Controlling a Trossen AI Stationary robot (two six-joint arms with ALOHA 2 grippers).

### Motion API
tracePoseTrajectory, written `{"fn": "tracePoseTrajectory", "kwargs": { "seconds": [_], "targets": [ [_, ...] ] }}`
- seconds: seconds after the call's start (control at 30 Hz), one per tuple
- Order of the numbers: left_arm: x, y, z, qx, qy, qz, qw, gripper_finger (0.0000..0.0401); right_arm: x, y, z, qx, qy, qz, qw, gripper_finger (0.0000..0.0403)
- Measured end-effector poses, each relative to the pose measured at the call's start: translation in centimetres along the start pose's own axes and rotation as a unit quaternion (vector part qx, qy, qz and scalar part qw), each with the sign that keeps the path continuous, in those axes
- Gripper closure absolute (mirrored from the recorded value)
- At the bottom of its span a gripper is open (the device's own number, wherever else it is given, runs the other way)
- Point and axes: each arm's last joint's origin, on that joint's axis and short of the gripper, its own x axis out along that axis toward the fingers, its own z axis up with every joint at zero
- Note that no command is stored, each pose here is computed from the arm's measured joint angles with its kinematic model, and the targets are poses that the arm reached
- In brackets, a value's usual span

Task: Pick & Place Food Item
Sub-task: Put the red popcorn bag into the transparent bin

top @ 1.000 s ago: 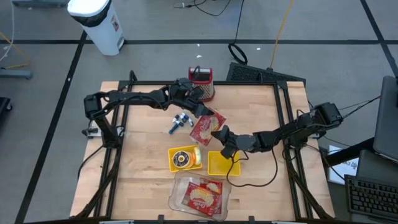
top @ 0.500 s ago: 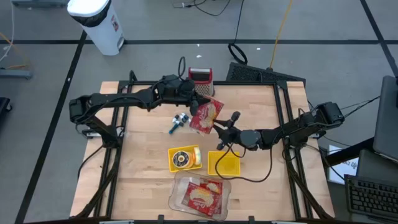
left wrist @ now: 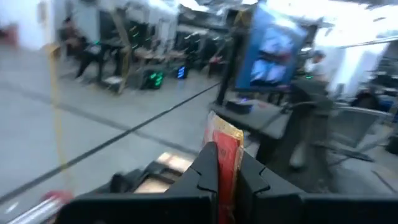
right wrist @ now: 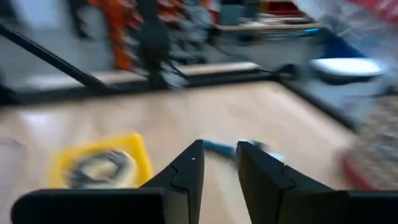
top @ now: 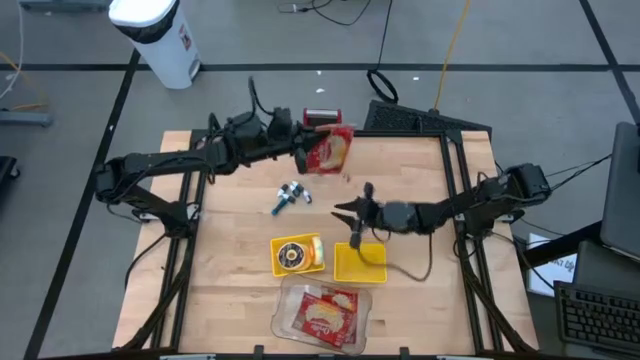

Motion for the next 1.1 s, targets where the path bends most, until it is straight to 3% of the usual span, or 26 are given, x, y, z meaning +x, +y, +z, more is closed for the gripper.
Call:
{"fn": "tracePoseTrajectory", "kwargs": {
  "seconds": [0.1,0.27,0.37,0.57,0.77,1.1],
  "targets": [
    [0.1,-1.2,0.3,0.028,-0.031,-0.023,0.999,0.0394,0.6,-1.8,0.8,0.044,-0.022,0.056,0.997,0.0299],
    [-0.2,-3.2,1.1,0.065,-0.086,-0.057,0.992,0.0394,1.1,-4.7,1.9,0.087,-0.067,0.075,0.991,0.0242],
    [-0.1,-3.8,0.8,0.073,-0.081,-0.068,0.992,0.0394,1.1,-5.6,2.5,0.103,-0.089,0.109,0.985,0.0201],
    [-0.7,-4.2,1.6,0.081,-0.101,-0.072,0.989,0.0394,0.8,-6.2,4.0,0.116,-0.163,0.118,0.973,0.0151],
    [-1.0,-4.2,1.9,0.081,-0.101,-0.073,0.989,0.0394,0.1,-5.4,5.2,0.083,-0.235,0.132,0.959,0.0157],
    [-1.1,-4.3,2.0,0.081,-0.096,-0.083,0.989,0.0394,0.2,-5.7,5.2,0.046,-0.246,0.070,0.966,0.0235]
  ]
}}
